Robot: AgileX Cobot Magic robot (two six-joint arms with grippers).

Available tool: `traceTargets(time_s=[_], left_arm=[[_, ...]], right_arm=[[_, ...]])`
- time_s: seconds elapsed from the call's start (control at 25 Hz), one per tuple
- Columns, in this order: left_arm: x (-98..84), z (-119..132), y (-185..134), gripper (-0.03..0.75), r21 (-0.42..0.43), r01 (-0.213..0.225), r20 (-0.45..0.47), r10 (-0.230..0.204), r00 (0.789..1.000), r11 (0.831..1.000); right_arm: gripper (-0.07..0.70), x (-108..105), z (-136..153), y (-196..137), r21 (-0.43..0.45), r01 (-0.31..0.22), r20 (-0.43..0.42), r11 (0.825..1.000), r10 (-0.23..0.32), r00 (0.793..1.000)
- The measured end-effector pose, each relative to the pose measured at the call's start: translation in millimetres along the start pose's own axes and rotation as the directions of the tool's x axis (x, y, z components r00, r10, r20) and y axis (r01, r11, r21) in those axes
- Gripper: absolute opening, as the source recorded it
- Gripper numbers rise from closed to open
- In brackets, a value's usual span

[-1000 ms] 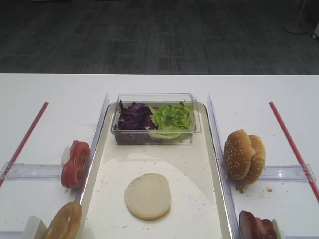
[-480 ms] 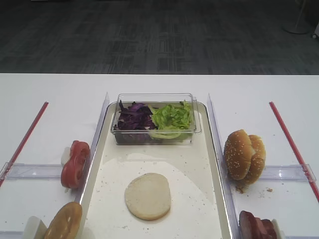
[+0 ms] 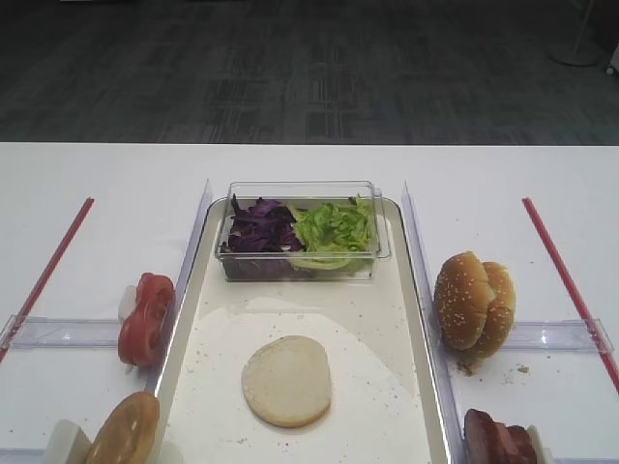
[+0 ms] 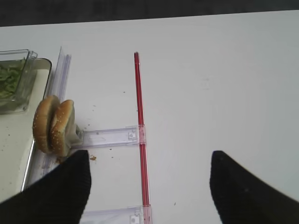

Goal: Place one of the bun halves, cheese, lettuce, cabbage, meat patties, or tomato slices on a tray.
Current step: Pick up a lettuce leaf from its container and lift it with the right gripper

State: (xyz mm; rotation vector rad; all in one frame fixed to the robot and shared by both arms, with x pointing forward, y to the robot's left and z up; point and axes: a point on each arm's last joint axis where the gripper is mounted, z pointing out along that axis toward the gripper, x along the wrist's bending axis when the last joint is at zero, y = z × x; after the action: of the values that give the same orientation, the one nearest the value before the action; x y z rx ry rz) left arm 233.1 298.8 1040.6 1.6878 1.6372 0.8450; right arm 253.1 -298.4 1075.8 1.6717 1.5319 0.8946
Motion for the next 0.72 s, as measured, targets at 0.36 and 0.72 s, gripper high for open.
traceTargets(time_s=[0.36, 0.72], left_arm=[[0.0, 0.0, 0.0, 0.566, 0.0, 0.0, 0.0, 0.0, 1.0, 1.0], [0.0, 0.0, 0.0, 0.566, 0.0, 0.0, 0.0, 0.0, 1.0, 1.0]], right_arm=[[0.552, 3.3, 26.4, 58.4, 0.099, -0.012, -0.011, 0.995, 0.014, 1.0], [0.552, 9.5, 93.0, 114.4, 0.281, -0.016, -0.052, 0.96, 0.032, 0.998]])
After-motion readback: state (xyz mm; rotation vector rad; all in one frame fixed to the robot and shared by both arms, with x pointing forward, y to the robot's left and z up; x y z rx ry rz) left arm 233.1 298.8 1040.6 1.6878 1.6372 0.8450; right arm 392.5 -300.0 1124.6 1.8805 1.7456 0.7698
